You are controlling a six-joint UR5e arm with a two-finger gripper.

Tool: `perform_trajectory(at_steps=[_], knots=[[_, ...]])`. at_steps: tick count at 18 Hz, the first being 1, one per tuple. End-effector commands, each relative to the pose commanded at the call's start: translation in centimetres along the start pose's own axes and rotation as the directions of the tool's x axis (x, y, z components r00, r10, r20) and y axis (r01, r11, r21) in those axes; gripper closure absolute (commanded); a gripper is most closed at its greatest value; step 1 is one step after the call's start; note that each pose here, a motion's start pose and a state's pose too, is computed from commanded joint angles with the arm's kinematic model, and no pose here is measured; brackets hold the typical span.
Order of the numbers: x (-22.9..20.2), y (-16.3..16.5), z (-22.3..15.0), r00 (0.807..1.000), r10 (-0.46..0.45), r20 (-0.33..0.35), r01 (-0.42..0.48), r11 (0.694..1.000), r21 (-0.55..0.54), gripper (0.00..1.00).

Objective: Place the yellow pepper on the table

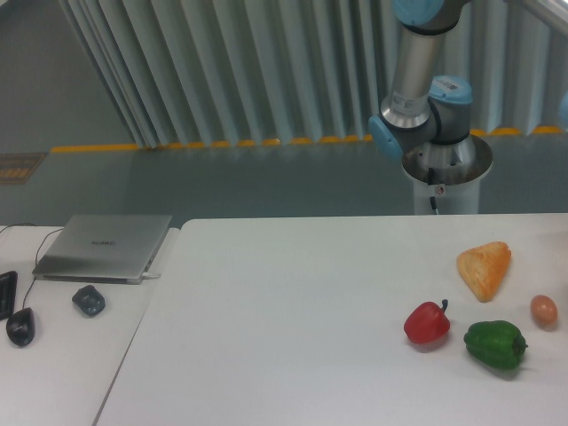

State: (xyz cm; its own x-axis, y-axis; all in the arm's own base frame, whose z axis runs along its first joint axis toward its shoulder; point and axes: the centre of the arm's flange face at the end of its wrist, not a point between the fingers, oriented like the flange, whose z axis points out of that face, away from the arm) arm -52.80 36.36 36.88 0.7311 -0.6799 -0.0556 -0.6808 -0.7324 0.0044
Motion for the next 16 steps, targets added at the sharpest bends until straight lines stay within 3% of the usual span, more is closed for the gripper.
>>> perform_trajectory(at_steps=[7, 11, 16], knots=[[0.1, -0.6, -0.8, 1.000, 0.015, 0.010, -0.015, 1.000, -0.008, 0.00], [0.2, -0.2, -1.0, 0.999, -0.045, 0.020, 0.045, 0.999, -0.002, 0.00], [-0.1, 0.6, -2.5, 0.994, -0.062, 0.090, 0.071, 0.992, -0.101, 0.00]])
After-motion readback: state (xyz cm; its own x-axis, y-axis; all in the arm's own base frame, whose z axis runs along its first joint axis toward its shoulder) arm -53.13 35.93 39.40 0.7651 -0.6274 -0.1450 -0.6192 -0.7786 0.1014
